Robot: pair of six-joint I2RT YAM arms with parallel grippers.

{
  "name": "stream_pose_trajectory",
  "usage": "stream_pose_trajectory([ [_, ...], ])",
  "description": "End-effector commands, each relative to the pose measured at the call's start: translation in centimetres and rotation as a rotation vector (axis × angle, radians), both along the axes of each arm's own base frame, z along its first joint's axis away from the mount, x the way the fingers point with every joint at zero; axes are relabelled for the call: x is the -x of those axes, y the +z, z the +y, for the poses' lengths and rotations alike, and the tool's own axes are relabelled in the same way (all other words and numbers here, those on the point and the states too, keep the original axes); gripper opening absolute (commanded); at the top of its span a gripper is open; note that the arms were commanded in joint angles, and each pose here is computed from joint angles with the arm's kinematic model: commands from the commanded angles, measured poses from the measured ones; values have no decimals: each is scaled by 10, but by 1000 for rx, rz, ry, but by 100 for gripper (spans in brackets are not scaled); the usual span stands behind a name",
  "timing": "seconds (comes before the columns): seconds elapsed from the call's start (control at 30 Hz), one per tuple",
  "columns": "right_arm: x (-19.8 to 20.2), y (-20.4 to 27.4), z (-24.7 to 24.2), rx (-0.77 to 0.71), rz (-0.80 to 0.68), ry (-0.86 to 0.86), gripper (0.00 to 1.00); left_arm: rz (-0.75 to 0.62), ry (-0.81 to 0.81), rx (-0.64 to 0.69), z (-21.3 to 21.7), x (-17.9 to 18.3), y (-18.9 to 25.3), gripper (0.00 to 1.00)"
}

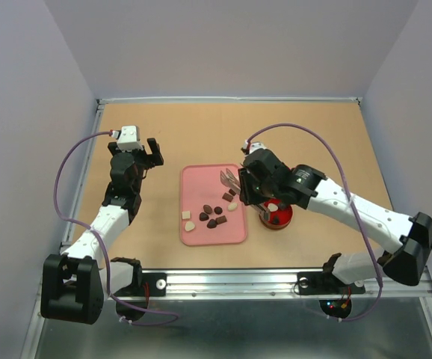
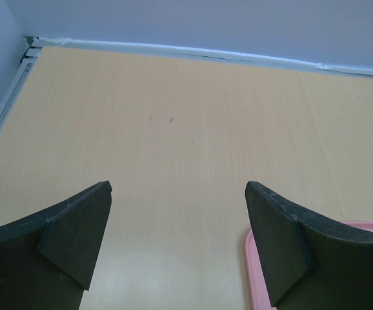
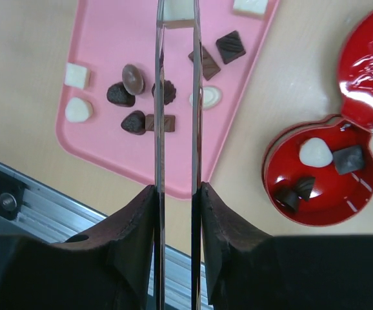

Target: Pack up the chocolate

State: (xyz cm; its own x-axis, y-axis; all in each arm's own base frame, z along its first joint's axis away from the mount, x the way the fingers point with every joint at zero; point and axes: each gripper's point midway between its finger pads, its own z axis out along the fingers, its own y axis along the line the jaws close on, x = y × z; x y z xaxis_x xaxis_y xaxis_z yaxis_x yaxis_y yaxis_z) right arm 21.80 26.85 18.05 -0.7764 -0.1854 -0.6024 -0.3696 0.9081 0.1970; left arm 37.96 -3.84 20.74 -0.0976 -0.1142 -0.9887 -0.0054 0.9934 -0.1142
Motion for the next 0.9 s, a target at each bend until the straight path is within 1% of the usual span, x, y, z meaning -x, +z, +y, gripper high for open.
stream_pose_trajectory([
  [0.0, -2, 31, -26, 13, -75, -102, 24, -62, 5, 8, 2, -2, 19, 96],
  [0.07, 3, 27, -40, 49, -67, -141, 24, -63, 5, 9, 2, -2, 20, 96],
  [0.1, 11, 22, -53, 76, -46, -157, 24, -65, 5, 8, 2, -1, 20, 96],
  [0.3, 46, 12, -103, 126, 48, -310, 24, -63, 5, 10, 2, -2, 20, 96],
  [0.4, 61, 9, -122, 160, 83, -353, 24, -60, 2, 11, 1, -2, 19, 96],
  [0.6, 77, 2, -140, 181, 128, -401, 24, -59, -2, 11, 0, -2, 18, 96],
  [0.87, 82, -5, -147, 204, 144, -421, 24, -65, -5, 15, 0, -2, 21, 96],
])
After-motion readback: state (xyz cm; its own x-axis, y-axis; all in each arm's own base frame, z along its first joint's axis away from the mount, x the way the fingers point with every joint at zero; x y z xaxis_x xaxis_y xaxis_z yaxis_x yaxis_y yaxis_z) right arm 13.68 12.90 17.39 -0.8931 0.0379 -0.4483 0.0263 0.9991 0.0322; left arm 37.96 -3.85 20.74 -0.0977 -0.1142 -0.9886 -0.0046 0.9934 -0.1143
